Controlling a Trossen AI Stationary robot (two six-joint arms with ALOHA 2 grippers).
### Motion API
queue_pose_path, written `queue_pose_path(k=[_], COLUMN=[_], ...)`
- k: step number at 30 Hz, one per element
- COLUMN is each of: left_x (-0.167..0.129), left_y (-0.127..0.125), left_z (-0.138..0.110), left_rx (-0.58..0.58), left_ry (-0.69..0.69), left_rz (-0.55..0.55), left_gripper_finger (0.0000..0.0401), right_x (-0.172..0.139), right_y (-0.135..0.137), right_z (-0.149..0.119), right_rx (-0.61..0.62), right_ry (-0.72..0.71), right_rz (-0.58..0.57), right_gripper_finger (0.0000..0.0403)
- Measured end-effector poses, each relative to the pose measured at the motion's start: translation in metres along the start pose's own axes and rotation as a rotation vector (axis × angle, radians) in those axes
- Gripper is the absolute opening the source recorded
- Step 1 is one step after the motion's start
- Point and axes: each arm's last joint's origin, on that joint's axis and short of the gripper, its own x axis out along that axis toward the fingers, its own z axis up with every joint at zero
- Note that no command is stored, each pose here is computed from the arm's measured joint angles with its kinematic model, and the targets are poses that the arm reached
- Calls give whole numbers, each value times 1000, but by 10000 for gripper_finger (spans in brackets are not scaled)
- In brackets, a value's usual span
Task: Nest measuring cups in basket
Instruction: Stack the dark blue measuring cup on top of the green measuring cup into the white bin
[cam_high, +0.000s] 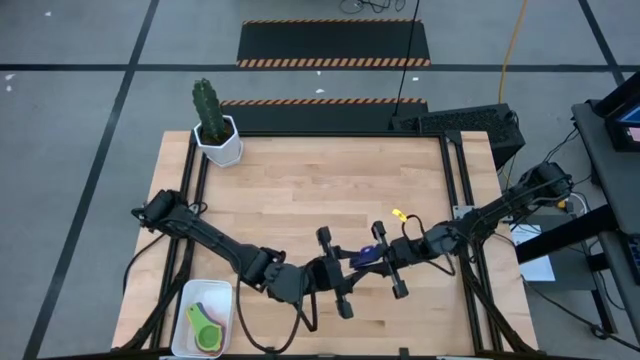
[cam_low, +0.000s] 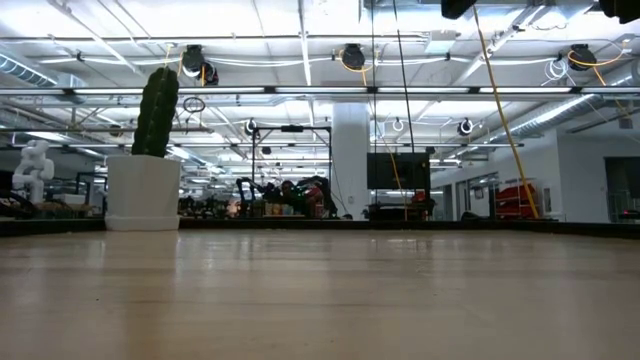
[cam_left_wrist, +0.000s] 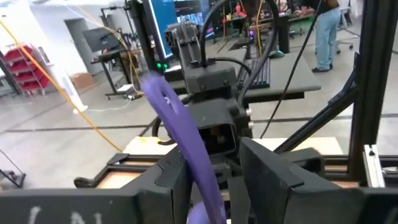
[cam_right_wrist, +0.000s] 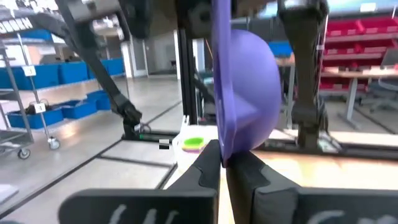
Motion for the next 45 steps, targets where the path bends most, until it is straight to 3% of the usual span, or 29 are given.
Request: queue_pose_path(k=[19,24,29,32,37,45], left_x=[-15,-11,-8,-15,-34,-84], left_y=[23,28,31,33,37,43], left_z=[11,9,8,11,17,19], left_rx=[-80,-92,-106,-114,-173,-305], left_ry=[107,124,136,152,228,435], left_rz=[-23,-61,-84,-119,-210,-170], left_gripper_finger=[129,90,21,11,6,5], right_x=[0,-1,-1,-1,-1,-3], right_y=[-2,-2,-3,-3,-2,-3], right_z=[-11,-12,-13,-13,-15,-23], right_rx=[48,49,40,18,-15,-29], right_ry=[107,123,128,128,152,236], right_rz=[-18,-21,-28,-30,1,-5], right_gripper_finger=[0,0,0,1,37,101])
